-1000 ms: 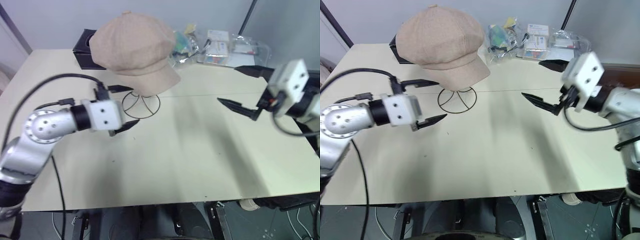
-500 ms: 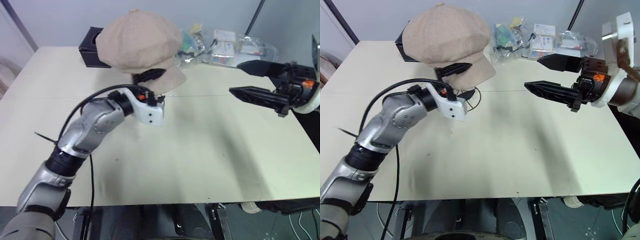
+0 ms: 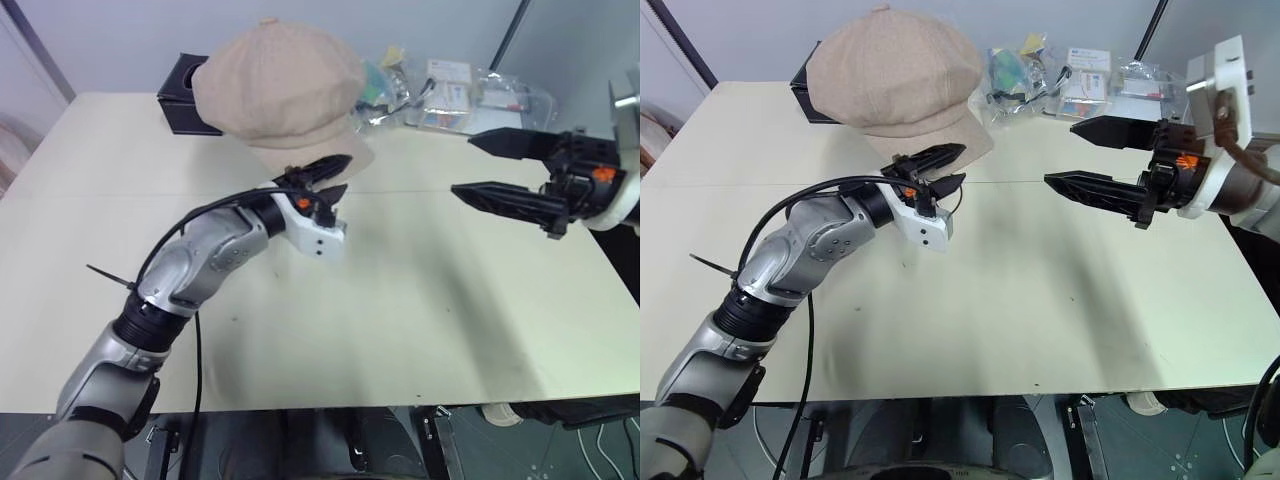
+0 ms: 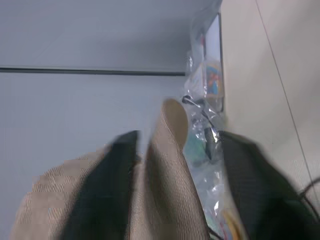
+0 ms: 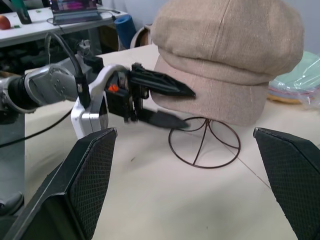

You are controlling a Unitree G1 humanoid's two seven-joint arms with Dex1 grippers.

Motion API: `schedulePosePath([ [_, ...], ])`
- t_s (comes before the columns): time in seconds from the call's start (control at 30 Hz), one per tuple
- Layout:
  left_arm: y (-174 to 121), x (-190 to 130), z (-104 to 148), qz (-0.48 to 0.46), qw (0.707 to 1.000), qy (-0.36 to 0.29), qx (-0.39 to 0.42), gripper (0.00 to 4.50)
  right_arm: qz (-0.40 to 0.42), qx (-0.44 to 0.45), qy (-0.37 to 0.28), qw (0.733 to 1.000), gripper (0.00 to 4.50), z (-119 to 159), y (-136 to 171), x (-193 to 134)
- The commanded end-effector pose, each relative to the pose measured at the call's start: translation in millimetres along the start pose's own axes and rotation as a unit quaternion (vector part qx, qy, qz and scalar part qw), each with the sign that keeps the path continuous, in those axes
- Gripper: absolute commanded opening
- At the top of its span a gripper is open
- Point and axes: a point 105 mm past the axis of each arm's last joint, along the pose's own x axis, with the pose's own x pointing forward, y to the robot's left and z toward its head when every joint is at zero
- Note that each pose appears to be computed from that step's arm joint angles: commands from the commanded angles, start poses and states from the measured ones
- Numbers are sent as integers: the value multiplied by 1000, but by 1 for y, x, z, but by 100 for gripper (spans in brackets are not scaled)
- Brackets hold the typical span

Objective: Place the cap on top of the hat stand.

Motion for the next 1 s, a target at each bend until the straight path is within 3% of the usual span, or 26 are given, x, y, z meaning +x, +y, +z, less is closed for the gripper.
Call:
schedulePosePath([
  [0.03,13,-9,-7,21,1000,13,6,48,-6,-25,-11,1000,450,8,-1,-2],
  [0.07,13,-10,-8,21,1000,16,5,5,-7,-25,-11,1000,450,7,-2,-2],
  [0.27,29,-27,-15,76,997,17,-3,5,-6,-27,-9,1000,450,2,-5,1],
  [0.57,77,-59,-12,208,974,-88,-27,5,1,-35,3,999,450,-8,-9,8],
  [0.9,96,-86,-42,209,964,-152,-62,5,5,-36,4,999,450,-11,-15,12],
  [1.0,82,-103,-41,165,968,-182,-43,5,5,-38,8,999,450,-10,-16,12],
])
